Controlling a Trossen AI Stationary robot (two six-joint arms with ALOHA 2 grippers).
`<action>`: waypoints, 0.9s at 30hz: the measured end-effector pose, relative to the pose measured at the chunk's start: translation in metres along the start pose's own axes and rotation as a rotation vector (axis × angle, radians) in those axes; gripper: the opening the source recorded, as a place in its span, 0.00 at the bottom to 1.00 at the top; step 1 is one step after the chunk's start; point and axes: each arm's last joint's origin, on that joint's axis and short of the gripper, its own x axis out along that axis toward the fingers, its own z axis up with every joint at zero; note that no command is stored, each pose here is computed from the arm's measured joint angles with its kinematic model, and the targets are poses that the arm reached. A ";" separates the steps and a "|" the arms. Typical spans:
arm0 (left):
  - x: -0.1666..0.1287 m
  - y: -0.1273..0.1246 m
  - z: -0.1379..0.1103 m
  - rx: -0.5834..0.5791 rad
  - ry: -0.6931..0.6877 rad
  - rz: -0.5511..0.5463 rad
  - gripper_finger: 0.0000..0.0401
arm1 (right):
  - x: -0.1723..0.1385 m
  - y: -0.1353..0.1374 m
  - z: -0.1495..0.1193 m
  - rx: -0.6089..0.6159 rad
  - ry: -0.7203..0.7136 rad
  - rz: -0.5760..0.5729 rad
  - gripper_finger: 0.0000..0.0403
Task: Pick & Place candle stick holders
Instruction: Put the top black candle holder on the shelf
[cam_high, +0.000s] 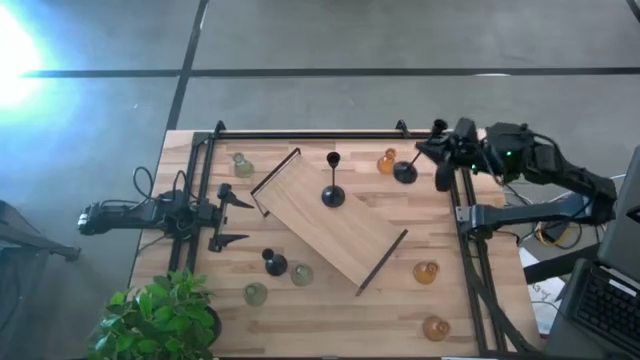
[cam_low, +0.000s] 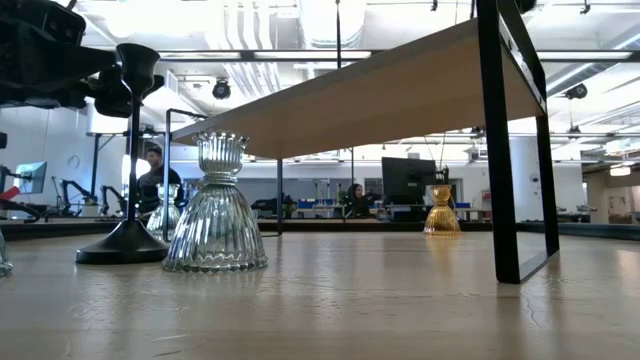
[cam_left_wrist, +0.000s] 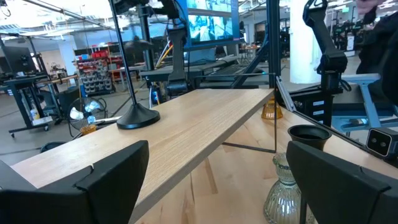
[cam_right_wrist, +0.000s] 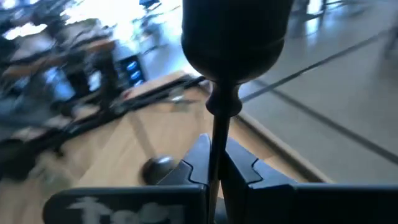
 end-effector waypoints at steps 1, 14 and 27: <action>0.000 0.000 0.000 0.000 0.000 0.000 0.96 | 0.005 0.006 -0.002 -0.016 0.025 0.029 0.02; 0.000 0.000 0.000 0.000 0.000 0.000 0.96 | 0.068 0.074 -0.035 -0.051 0.058 0.060 0.02; 0.000 0.000 0.000 0.000 0.000 0.000 0.96 | 0.108 0.099 -0.038 -0.108 0.115 0.002 0.02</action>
